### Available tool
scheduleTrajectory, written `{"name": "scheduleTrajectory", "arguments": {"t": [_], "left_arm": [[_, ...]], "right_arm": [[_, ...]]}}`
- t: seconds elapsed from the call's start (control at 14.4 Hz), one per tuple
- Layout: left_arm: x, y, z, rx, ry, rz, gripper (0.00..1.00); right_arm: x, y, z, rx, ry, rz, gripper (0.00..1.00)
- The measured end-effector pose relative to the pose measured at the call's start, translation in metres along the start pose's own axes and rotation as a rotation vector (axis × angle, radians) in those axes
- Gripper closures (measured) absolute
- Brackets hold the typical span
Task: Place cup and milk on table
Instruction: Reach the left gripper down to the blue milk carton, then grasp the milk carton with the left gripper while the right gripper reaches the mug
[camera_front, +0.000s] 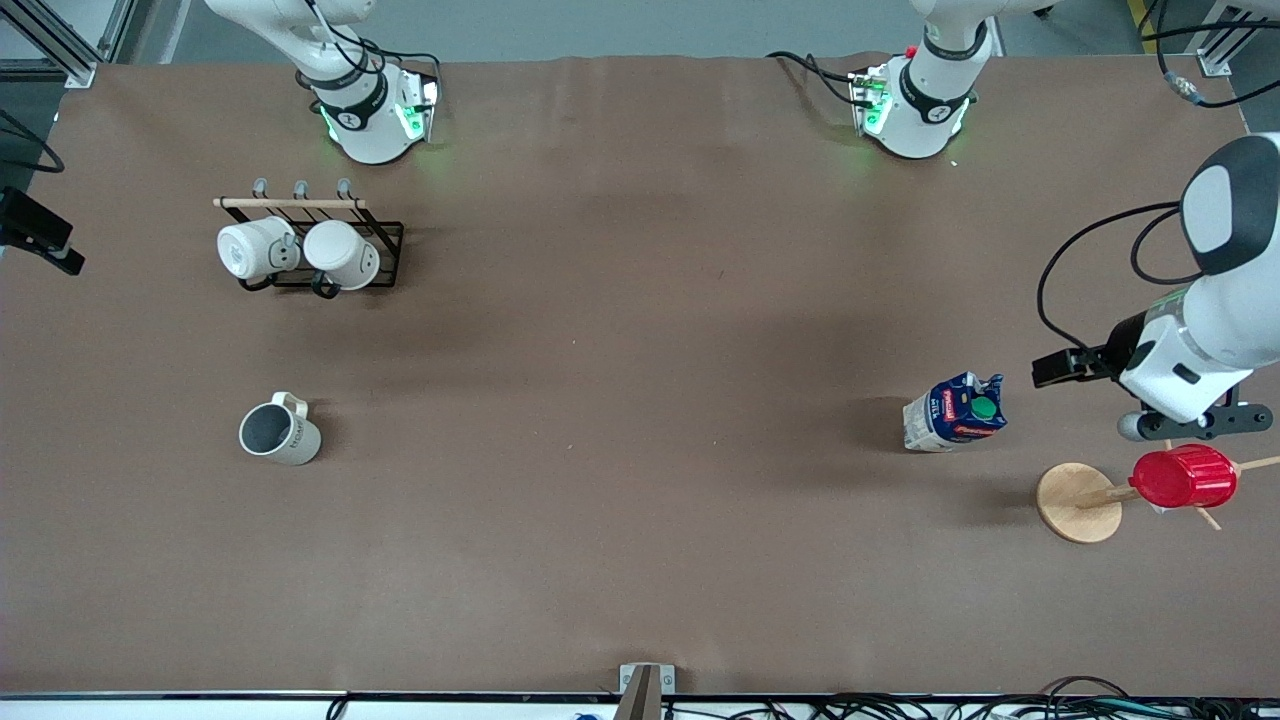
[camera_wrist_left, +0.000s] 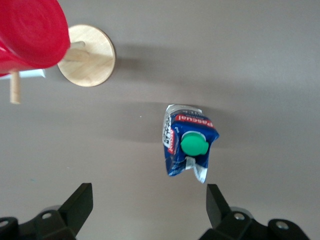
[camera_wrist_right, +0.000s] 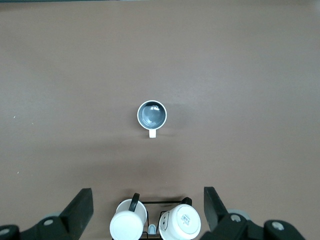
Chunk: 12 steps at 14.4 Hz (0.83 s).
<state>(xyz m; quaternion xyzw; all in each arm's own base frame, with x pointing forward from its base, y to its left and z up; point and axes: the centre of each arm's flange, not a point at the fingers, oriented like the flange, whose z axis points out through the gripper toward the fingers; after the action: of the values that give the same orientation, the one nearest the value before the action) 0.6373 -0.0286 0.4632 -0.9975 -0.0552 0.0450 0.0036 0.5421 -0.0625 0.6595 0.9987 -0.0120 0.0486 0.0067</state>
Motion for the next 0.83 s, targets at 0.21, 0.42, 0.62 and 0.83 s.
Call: {"name": "scheduleTrajectory", "arguments": {"t": [0.21,0.42,0.62,0.83], "left_arm": [[0.009,0.014,0.024,-0.009,0.000,-0.025,0.00],[0.013,0.021,0.052,-0.018,0.015,-0.018,0.00],[0.011,0.028,0.081,-0.021,0.019,-0.005,0.00],[0.003,0.038,0.103,-0.015,-0.012,0.012,0.00]], "right_arm": [[0.000,0.000,0.001,0.000,0.001,0.000,0.02],[0.001,-0.001,0.002,0.000,0.004,-0.001,0.03],[0.010,-0.001,0.018,-0.002,0.021,-0.002,0.05],[0.034,0.002,0.079,-0.004,-0.010,0.001,0.04]]}}
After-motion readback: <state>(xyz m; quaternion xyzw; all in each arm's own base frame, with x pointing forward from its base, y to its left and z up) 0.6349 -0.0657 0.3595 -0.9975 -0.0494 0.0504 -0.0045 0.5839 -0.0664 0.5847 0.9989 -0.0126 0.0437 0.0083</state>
